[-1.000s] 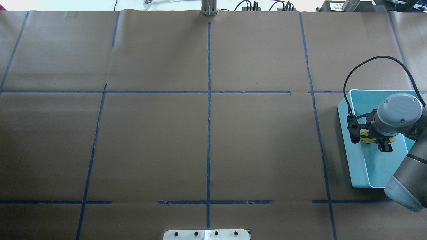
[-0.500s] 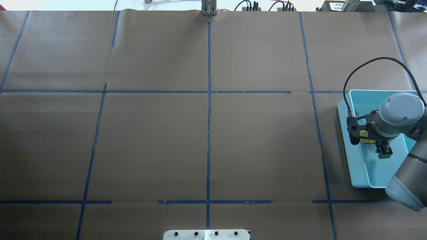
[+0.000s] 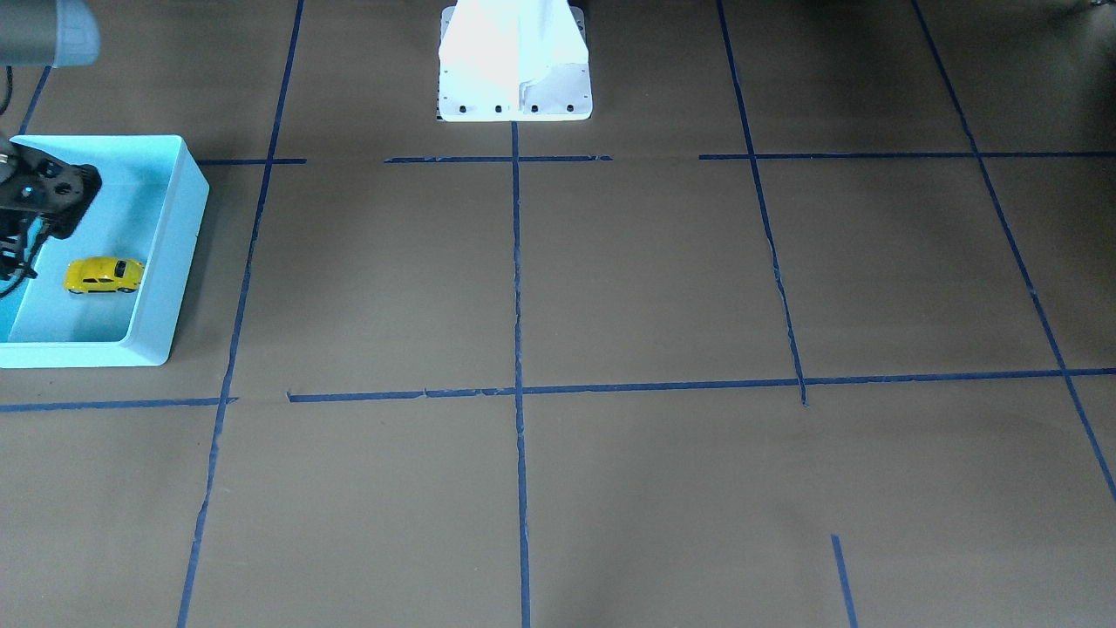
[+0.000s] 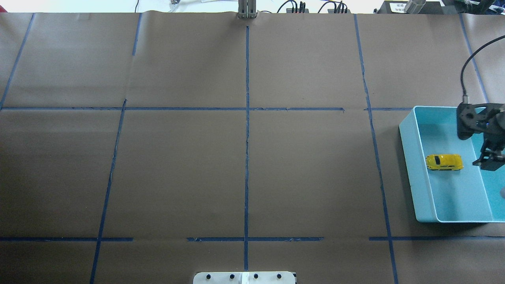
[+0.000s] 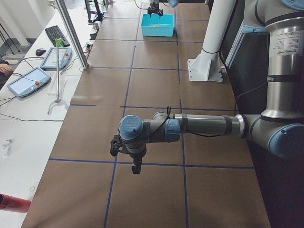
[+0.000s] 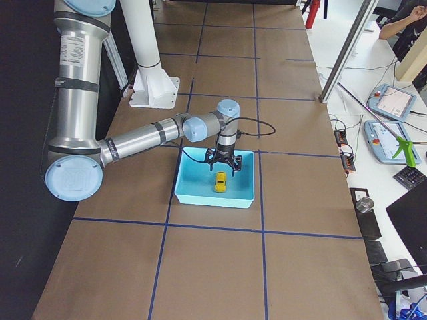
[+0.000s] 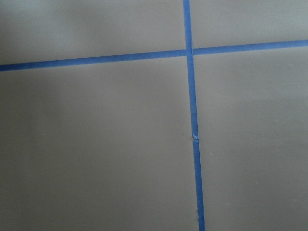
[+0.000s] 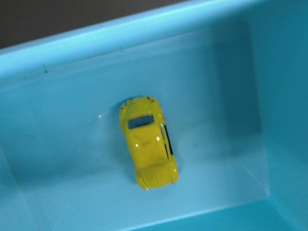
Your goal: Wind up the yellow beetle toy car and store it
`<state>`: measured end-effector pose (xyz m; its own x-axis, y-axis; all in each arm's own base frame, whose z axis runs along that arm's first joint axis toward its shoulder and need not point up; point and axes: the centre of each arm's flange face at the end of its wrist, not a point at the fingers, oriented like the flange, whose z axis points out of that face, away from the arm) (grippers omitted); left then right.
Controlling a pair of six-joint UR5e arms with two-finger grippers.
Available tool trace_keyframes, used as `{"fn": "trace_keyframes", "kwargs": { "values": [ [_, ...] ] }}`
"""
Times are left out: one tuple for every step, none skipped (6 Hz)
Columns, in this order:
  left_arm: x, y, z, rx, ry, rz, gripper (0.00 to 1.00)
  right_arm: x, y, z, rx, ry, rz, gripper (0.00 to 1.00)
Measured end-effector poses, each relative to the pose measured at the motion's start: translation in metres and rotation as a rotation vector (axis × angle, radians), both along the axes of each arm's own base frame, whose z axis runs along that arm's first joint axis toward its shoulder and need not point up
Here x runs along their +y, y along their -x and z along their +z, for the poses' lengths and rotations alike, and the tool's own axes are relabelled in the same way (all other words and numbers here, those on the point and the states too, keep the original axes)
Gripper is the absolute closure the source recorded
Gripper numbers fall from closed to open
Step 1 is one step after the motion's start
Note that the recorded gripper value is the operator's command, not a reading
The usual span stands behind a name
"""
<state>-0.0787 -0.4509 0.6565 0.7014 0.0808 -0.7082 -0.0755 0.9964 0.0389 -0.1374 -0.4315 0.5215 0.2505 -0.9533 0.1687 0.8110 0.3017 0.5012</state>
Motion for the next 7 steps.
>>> {"fn": "trace_keyframes", "kwargs": {
  "values": [
    [0.0, 0.0, 0.0, -0.001, -0.001, 0.0, 0.0, -0.008, -0.06, 0.0, -0.026, 0.066, 0.118, 0.01],
    [0.0, 0.0, 0.001, -0.001, -0.002, 0.001, 0.0, -0.009, -0.121, 0.018, -0.05, 0.191, 0.258, 0.02],
    [0.0, 0.0, 0.001, -0.001, -0.002, 0.001, 0.0, -0.004, -0.177, 0.05, -0.07, 0.33, 0.402, 0.01],
    [0.0, 0.0, 0.001, -0.001, -0.003, 0.001, 0.0, 0.007, -0.22, 0.079, -0.081, 0.472, 0.575, 0.01],
    [0.0, 0.0, 0.001, -0.001, -0.005, 0.001, 0.0, 0.017, -0.249, 0.093, -0.084, 0.617, 0.774, 0.0],
    [-0.001, 0.0, 0.0, -0.001, -0.007, 0.001, 0.0, 0.022, -0.261, 0.097, -0.082, 0.701, 0.886, 0.0],
    [-0.001, 0.0, 0.0, -0.001, -0.009, 0.001, 0.0, 0.025, -0.264, 0.102, -0.074, 0.74, 0.929, 0.0]
  ]
}}
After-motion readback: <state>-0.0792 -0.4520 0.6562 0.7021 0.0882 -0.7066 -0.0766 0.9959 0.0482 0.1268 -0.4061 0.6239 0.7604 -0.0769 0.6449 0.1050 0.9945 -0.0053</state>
